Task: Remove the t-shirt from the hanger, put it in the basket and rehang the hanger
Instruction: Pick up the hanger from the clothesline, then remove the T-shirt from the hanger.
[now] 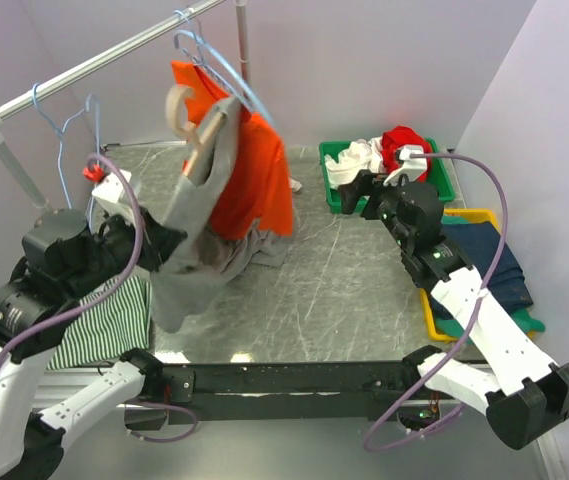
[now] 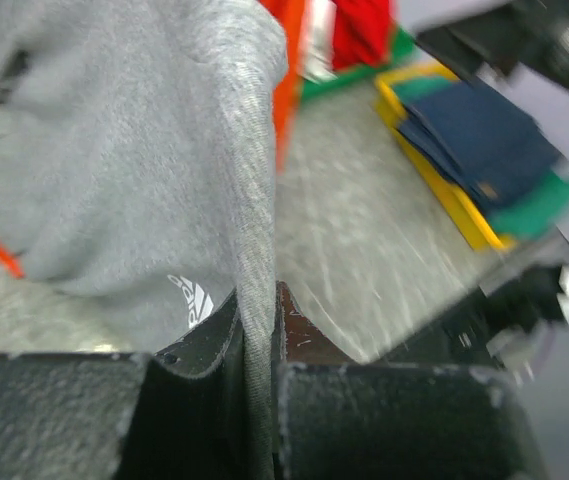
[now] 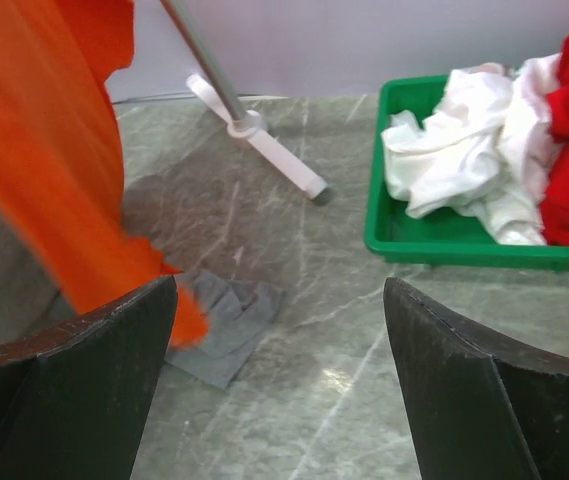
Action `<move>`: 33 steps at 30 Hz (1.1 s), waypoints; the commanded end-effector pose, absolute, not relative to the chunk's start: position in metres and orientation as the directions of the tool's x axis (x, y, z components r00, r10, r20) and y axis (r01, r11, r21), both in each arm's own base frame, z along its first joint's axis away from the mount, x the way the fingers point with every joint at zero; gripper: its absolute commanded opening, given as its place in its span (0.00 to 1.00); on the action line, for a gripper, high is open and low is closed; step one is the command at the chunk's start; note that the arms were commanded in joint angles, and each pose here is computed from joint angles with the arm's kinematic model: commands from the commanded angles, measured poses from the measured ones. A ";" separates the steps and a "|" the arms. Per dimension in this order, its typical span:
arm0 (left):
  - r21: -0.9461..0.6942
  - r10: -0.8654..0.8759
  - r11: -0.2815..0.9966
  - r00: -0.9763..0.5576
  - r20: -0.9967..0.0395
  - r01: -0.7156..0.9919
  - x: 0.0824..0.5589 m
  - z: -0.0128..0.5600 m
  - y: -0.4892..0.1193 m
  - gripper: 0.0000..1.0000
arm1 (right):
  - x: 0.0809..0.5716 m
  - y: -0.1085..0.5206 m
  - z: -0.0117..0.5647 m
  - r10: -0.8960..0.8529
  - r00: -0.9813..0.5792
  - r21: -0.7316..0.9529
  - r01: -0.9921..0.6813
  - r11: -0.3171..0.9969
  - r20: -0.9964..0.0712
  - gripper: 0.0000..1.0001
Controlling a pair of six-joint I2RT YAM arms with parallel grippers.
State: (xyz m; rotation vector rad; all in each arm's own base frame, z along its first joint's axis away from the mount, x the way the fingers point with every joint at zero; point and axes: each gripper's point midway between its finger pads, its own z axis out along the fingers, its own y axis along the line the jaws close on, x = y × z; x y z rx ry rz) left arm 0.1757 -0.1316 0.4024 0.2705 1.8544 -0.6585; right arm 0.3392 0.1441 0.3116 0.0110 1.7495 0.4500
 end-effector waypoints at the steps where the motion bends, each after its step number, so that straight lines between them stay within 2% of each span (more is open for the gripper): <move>1: -0.276 -0.065 0.613 -0.301 -0.951 0.740 0.130 0.417 -0.161 0.01 | 0.328 0.128 0.352 0.212 -0.134 0.238 -0.223 0.945 -0.968 0.92; 9: -0.262 0.008 0.590 -0.330 -0.944 0.764 0.112 0.392 -0.157 0.01 | 0.314 0.113 0.373 0.200 -0.073 0.211 -0.204 0.956 -0.977 0.96; 17: -0.198 0.026 0.516 -0.247 -0.969 0.833 0.098 0.405 -0.161 0.01 | 0.300 0.103 0.395 0.189 -0.001 0.185 -0.209 0.960 -0.982 0.98; 20: -0.173 0.007 0.525 -0.208 -0.978 0.833 0.108 0.429 -0.163 0.01 | 0.291 0.091 0.410 0.171 0.051 0.159 -0.184 0.970 -0.984 1.00; 28: -0.064 -0.118 0.552 0.002 -0.993 0.831 0.131 0.546 -0.168 0.01 | 0.273 0.079 0.425 0.174 0.125 0.150 -0.177 0.973 -0.977 1.00; 33: -0.036 -0.193 0.464 0.061 -0.979 0.885 0.130 0.583 -0.185 0.01 | 0.270 0.077 0.420 0.157 0.128 0.134 -0.176 0.975 -0.979 1.00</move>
